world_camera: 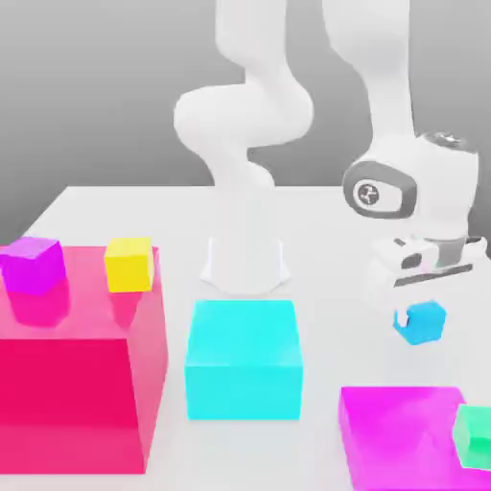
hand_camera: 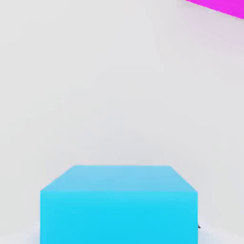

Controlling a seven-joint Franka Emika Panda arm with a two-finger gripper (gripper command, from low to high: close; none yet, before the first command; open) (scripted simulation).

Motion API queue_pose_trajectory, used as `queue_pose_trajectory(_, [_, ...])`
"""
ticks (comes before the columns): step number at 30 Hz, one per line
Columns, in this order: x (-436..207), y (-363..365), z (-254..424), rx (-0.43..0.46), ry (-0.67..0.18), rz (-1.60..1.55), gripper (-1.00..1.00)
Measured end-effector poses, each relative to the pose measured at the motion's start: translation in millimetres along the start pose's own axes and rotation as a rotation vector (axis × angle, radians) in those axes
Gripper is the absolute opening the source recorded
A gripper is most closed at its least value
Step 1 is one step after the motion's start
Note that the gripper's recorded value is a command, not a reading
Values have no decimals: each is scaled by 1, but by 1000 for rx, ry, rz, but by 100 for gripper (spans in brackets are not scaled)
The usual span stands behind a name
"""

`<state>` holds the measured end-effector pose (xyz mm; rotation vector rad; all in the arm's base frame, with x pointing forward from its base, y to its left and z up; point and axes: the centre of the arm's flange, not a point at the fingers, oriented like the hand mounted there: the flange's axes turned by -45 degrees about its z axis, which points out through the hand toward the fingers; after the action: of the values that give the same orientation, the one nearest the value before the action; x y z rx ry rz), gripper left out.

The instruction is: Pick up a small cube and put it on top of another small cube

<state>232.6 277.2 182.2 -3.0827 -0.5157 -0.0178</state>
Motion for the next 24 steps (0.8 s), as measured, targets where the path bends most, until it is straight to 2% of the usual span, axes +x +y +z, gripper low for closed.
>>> queue_pose_trajectory(7, [-5,6,-18,-15,-11,2,-100])
queue_pose_trajectory(12, [57,99,-58,-72,-9,418,-100])
queue_pose_trajectory(16, [83,184,-104,-97,-5,766,-100])
queue_pose_trajectory(20, [82,272,-157,-99,-2,1115,-100])
queue_pose_trajectory(24, [52,354,-217,-76,2,1465,-100])
